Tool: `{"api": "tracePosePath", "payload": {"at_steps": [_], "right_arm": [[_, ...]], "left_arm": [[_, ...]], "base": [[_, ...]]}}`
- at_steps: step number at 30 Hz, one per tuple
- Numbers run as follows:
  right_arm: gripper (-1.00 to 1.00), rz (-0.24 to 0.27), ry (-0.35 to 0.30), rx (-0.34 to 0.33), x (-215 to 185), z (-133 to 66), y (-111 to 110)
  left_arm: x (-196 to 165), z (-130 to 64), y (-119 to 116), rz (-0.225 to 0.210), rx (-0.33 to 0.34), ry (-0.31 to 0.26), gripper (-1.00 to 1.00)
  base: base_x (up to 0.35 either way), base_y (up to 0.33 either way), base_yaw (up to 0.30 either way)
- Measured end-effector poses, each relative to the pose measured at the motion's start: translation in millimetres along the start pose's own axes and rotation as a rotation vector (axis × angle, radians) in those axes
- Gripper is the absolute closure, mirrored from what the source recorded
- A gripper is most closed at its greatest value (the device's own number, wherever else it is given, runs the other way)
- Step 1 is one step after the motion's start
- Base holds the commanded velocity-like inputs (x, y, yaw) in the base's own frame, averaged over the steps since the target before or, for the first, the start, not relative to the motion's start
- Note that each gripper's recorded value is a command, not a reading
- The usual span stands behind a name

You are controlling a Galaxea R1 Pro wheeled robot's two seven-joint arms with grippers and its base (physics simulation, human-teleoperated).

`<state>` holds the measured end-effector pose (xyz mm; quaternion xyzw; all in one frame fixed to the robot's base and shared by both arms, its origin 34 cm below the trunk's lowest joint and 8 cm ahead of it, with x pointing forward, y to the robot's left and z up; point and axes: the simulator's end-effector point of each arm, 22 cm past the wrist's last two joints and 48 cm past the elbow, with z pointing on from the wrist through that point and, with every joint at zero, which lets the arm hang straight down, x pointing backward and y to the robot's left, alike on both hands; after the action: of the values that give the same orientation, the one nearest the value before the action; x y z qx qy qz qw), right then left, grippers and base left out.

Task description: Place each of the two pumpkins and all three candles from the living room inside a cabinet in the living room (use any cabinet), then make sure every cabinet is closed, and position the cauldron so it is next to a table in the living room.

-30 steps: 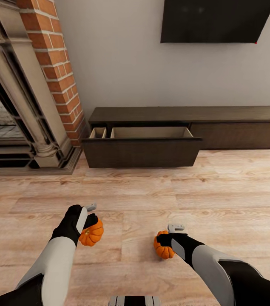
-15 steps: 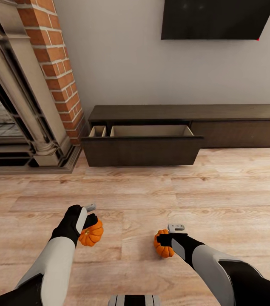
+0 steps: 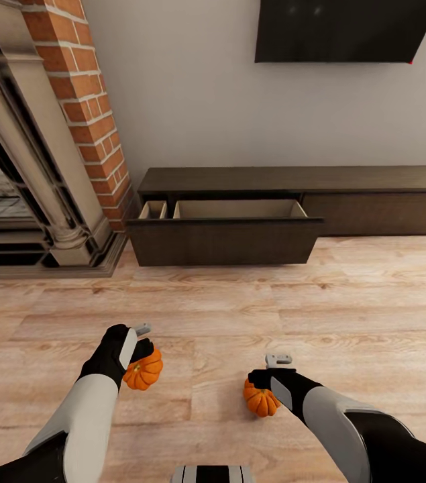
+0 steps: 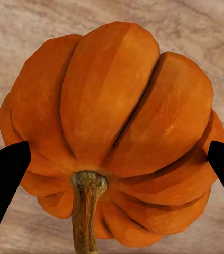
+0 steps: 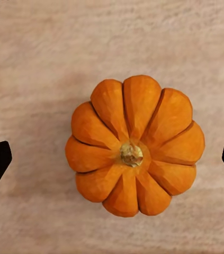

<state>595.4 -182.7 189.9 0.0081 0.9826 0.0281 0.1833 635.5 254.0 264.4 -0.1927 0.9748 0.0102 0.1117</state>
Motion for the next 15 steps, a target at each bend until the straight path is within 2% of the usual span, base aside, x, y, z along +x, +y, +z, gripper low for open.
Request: {"api": "tracePosePath", "payload": {"at_steps": [3, 8, 15], "right_arm": [[-1.00, 0.000, 0.000, 0.001, 0, 0.0, 0], [-1.00, 0.001, 0.020, 0.002, 10, 7.9, -1], [-1.00, 0.002, 0.016, 0.020, 8, 7.8, -7]], "left_arm": [[0, 0.0, 0, 0.000, 0.001, 0.000, 1.00], [7, 10.4, 1, 0.000, -0.006, 0.018, 1.00], [7, 10.2, 1, 0.001, -0.005, 0.019, 1.00]], "base": [[0.003, 0.000, 0.000], [0.000, 0.000, 0.000], [0.000, 0.000, 0.000]]}}
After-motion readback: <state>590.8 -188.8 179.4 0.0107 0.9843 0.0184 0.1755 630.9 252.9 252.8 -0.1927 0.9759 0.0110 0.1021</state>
